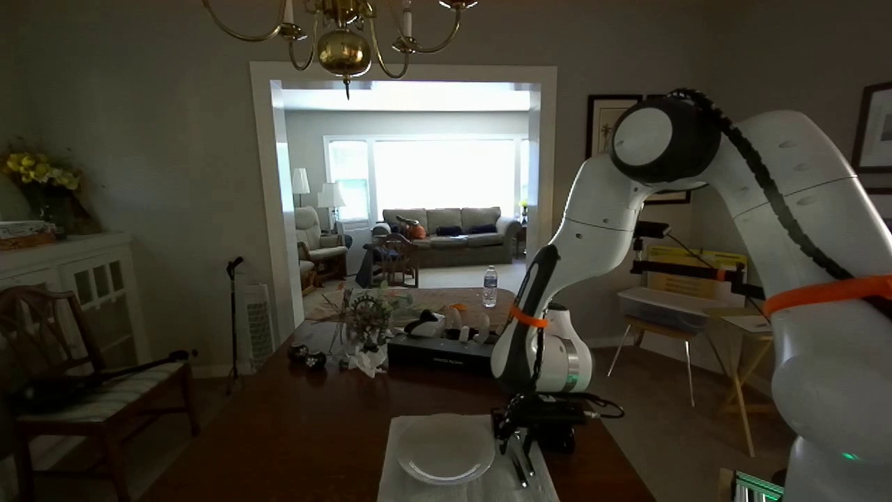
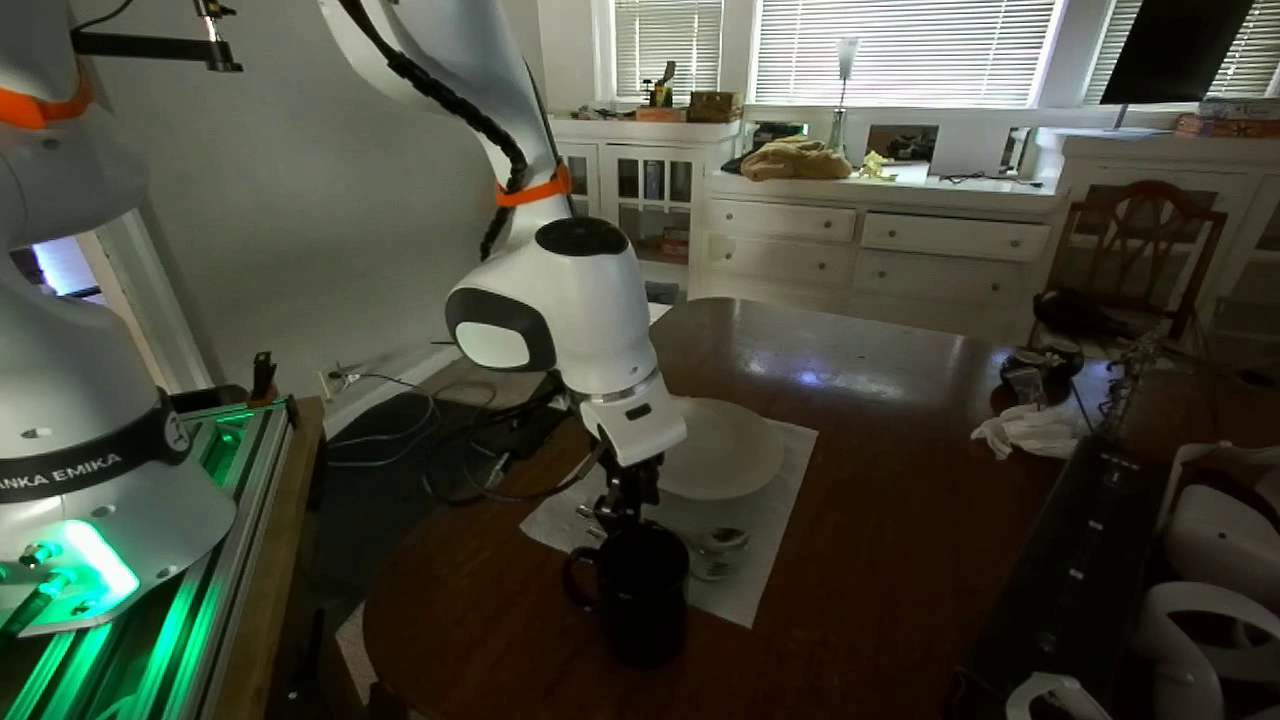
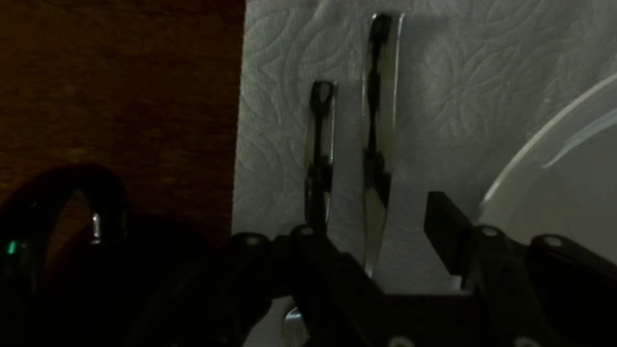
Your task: Put the spoon in the cup
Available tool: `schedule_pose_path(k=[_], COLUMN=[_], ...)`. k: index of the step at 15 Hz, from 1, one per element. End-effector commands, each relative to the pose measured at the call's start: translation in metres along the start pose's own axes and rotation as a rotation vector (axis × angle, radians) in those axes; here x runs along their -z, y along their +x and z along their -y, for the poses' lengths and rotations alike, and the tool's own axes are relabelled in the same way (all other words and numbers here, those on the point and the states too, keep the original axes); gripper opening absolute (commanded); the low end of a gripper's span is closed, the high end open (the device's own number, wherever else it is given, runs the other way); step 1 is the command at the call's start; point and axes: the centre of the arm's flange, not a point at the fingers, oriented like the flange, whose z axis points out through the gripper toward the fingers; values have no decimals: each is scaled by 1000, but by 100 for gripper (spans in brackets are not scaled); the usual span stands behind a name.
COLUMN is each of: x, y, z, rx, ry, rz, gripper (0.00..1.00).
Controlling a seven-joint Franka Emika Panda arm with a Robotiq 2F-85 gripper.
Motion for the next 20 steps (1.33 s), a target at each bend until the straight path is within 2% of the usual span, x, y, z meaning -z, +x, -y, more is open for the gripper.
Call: schedule_pose_path(k=[1, 6, 12, 15, 20], x=[-8, -8, -4, 5, 16], y=[-2, -4, -7, -9, -12], z=[-1, -1, 0, -1, -3], rx=[27, 40, 56, 45, 37], ry=[13, 16, 16, 14, 12], rz=[-7, -9, -8, -10, -17], gripper=[53, 43, 47, 54, 49])
